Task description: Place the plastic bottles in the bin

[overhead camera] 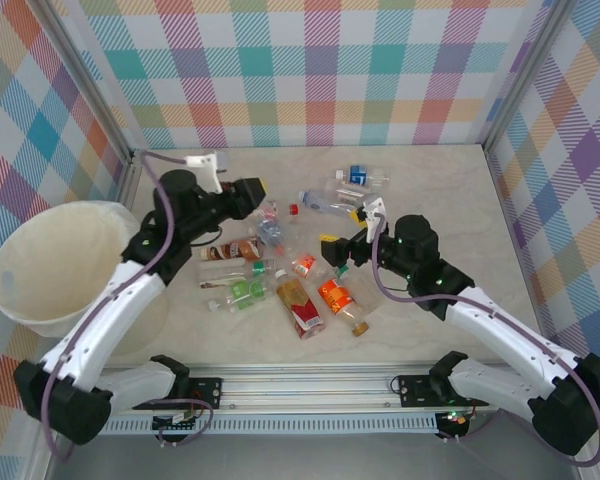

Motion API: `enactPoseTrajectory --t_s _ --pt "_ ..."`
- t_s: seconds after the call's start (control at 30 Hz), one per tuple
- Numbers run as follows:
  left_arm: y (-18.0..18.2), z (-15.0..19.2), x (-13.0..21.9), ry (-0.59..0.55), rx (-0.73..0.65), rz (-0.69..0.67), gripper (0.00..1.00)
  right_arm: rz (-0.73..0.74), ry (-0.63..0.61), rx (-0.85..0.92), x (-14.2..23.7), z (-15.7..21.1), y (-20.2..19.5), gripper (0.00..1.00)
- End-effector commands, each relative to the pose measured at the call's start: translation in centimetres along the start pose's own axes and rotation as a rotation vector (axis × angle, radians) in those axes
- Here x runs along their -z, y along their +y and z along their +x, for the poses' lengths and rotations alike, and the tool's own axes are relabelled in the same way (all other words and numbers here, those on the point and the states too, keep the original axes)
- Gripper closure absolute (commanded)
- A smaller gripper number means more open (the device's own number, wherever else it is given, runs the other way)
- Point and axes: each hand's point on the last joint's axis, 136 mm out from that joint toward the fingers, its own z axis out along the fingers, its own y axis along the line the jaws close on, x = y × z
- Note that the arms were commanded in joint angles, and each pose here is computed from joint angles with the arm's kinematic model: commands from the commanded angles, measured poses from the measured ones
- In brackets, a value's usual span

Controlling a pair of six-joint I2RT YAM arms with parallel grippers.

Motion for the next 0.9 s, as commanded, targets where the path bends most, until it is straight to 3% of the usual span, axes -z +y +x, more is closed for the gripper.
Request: enactPoseTrajectory --t_s 0.0,0.17,0.27,0.37,0.5,0.6,0.73,0.87 --pt "1.5 -3.9 5.9 -0.078 -0.219 -0.237 0.68 0.192 -0.055 -0.006 -0.1 0.2 -3.5 0.00" --pt "3.2 -10.0 13.5 -0.248 -0.334 -0.550 0.68 0.229 -0.011 -0.017 -1.4 1.6 -4.4 0.00" --pt "5.3 -13.2 18.6 -0.346 -0.383 -0.839 0.66 0.235 0.010 -0.018 -2.2 1.8 -4.6 0.00" --pt "6.5 -15.3 23.2 -0.415 -0.424 -1.089 0.66 0.237 0.017 -0.018 -2.8 1.8 -4.7 0.00" --pt "6.9 -16.5 27.2 -0.486 -0.444 -1.277 0.67 0.237 0.024 -0.016 -3.3 1.9 -4.8 0.00" --pt "7.7 -16.9 29.0 -0.489 -0.460 -1.403 0.67 0.228 0.031 -0.015 -3.7 1.9 -4.6 0.00" --pt "10.4 -15.8 30.2 -0.408 -0.454 -1.583 0.66 0.207 0.021 -0.002 -4.0 1.4 -4.3 0.00" --pt "14.5 -13.0 30.7 -0.310 -0.365 -1.641 0.64 0.183 0.019 0.027 -4.4 1.1 -3.9 0.00"
